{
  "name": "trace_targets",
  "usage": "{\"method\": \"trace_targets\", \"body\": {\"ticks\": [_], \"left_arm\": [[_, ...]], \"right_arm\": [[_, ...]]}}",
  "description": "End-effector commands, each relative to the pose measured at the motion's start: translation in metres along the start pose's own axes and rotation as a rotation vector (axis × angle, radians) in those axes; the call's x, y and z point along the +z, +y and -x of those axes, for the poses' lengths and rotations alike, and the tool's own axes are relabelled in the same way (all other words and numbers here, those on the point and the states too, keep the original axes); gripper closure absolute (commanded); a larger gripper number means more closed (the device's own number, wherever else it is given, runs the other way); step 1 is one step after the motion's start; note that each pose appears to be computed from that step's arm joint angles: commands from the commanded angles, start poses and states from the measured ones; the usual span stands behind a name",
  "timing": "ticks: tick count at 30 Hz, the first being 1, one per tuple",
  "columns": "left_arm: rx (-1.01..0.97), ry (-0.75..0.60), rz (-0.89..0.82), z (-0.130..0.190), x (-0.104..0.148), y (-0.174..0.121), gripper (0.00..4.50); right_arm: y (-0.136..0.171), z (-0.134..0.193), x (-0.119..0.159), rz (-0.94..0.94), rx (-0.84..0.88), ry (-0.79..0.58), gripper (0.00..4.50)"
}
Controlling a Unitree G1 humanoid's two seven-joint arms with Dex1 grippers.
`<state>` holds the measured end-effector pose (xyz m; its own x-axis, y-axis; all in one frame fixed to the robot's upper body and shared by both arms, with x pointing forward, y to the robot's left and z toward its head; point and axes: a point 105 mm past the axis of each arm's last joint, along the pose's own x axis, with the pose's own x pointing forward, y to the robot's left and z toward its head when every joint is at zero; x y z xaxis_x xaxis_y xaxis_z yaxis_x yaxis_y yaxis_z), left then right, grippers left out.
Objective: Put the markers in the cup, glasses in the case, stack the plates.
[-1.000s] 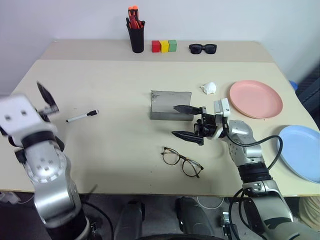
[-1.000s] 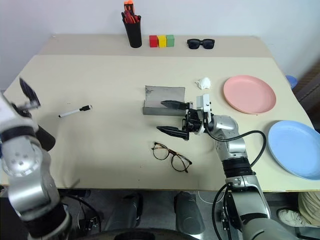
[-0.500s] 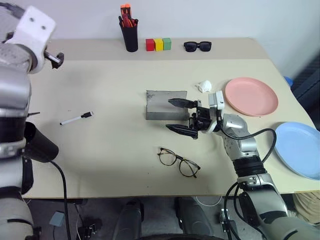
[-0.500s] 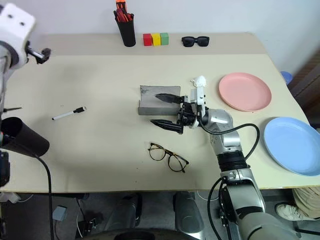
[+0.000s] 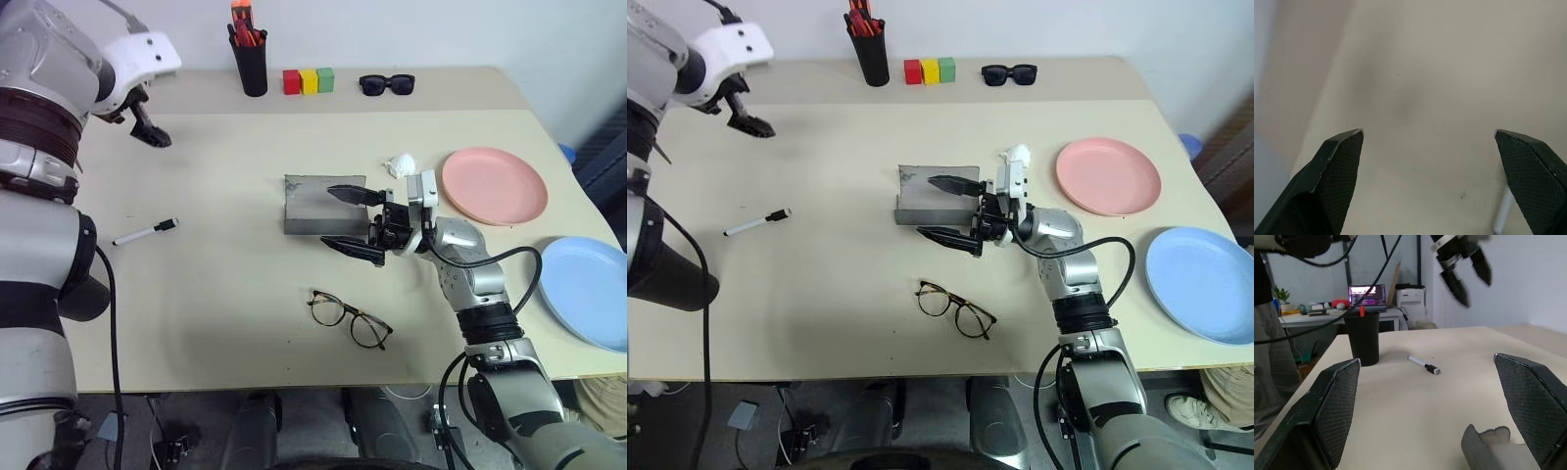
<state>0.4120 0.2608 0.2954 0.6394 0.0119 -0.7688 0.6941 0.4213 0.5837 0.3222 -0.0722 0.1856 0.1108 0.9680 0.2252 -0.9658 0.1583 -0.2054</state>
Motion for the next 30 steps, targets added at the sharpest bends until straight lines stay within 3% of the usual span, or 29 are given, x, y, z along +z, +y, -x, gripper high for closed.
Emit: {"method": "trace_targets", "body": {"ticks": [1, 5, 12, 30], "left_arm": [[-0.021, 0.130, -0.111, 0.006, -0.018, 0.003, 0.10], [-0.111, 0.241, -0.210, -0.004, -0.031, -0.008, 0.10], [-0.245, 0.303, -0.256, -0.029, -0.041, -0.032, 0.10], [-0.375, 0.350, -0.144, -0.081, -0.063, -0.078, 0.10]], "right_arm": [[0.002, 0.001, 0.009, 0.055, 0.001, -0.011, 0.00], [0.005, 0.004, 0.007, 0.057, -0.018, -0.012, 0.00], [0.004, 0.005, 0.003, 0.056, -0.036, -0.011, 0.00], [0.004, 0.013, -0.005, 0.050, -0.060, -0.004, 0.00]]}}
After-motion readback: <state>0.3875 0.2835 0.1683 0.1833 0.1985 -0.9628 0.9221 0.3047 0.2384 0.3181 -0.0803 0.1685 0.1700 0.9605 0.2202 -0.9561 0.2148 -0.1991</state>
